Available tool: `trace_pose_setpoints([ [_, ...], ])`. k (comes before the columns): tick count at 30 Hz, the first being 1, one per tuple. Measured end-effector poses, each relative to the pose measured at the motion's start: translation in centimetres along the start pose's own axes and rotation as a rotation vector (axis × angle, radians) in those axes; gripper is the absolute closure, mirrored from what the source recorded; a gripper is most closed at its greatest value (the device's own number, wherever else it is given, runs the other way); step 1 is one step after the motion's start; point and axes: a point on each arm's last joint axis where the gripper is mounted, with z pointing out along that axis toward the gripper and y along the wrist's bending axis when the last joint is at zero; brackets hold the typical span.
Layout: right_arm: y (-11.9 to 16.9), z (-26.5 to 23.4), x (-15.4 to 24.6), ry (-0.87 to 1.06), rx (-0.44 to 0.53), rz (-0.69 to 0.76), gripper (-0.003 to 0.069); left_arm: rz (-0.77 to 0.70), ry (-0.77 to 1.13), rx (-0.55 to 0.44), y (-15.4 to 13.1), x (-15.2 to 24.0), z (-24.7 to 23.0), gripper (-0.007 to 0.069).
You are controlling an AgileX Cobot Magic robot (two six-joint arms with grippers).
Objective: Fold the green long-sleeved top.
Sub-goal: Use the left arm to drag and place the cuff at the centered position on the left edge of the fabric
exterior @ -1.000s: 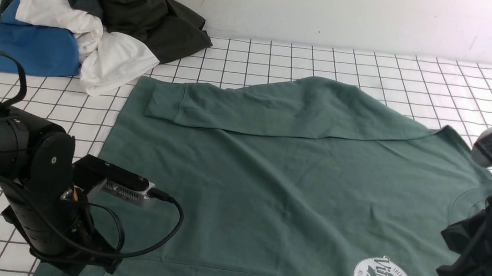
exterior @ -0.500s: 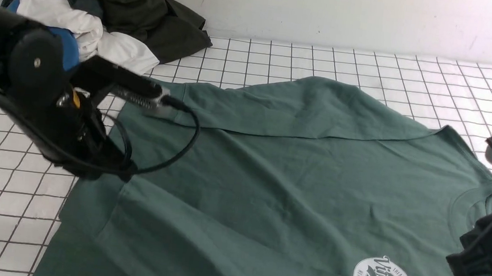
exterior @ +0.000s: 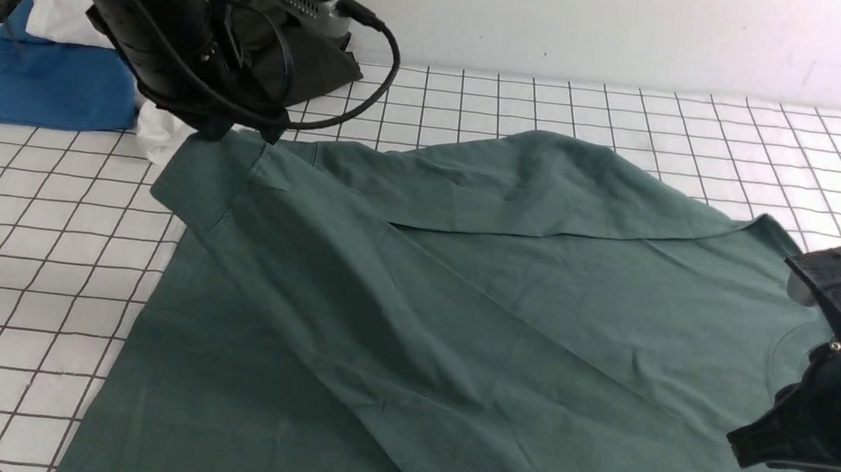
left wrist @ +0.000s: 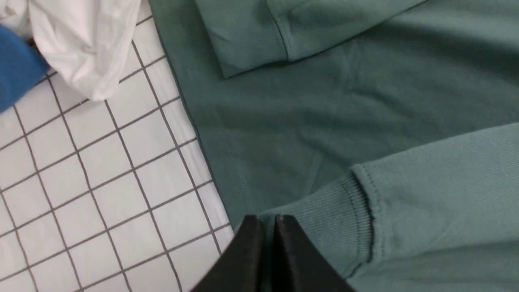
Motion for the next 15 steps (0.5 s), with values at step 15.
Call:
trace_pose_setpoints([
  [15, -0.1, 0.2, -0.8, -0.055, 0.005, -0.009, 0.0667, -0.054, 0.219, -0.099, 0.0, 0.5, 10.0, 0.0458],
])
